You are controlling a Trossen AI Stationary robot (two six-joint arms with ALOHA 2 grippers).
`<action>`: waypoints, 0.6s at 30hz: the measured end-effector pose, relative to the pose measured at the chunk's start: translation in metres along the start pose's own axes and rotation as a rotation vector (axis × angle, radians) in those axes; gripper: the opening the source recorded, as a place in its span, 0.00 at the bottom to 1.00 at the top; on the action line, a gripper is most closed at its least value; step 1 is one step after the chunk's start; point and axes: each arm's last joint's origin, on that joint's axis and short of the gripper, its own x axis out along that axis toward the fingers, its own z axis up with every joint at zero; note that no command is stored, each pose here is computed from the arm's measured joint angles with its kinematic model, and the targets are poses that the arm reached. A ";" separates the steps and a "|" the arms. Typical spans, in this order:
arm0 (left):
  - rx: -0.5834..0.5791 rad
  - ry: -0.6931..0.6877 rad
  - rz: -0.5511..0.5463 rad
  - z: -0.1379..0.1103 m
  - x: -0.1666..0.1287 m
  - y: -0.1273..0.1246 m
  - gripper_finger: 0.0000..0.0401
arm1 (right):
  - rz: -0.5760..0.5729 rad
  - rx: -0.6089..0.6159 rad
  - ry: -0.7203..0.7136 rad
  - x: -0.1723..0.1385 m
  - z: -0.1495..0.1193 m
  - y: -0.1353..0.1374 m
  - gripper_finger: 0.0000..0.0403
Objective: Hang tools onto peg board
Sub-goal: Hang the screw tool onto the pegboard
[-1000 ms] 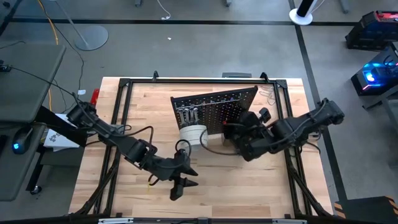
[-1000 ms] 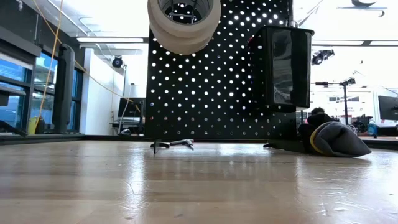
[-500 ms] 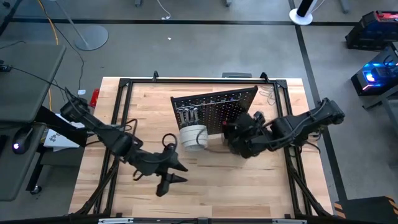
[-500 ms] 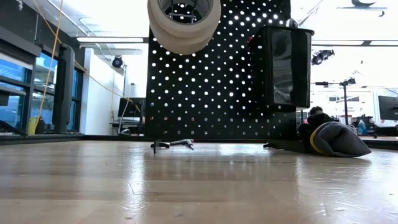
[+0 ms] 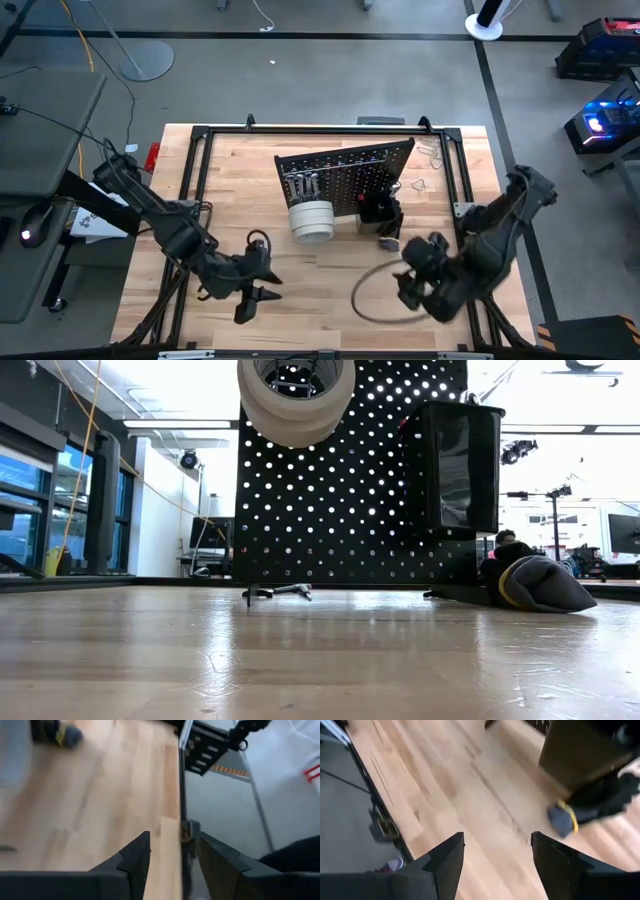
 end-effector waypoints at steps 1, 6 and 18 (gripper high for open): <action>-0.025 0.012 -0.015 -0.005 0.004 0.001 0.35 | -0.007 0.001 0.009 -0.001 -0.008 0.002 0.54; -0.182 0.013 -0.106 -0.028 0.024 0.004 0.22 | -0.033 0.006 0.044 0.007 -0.047 0.020 0.50; -0.473 0.101 0.024 -0.064 0.043 0.031 0.00 | -0.322 0.050 0.156 0.082 -0.112 0.050 0.05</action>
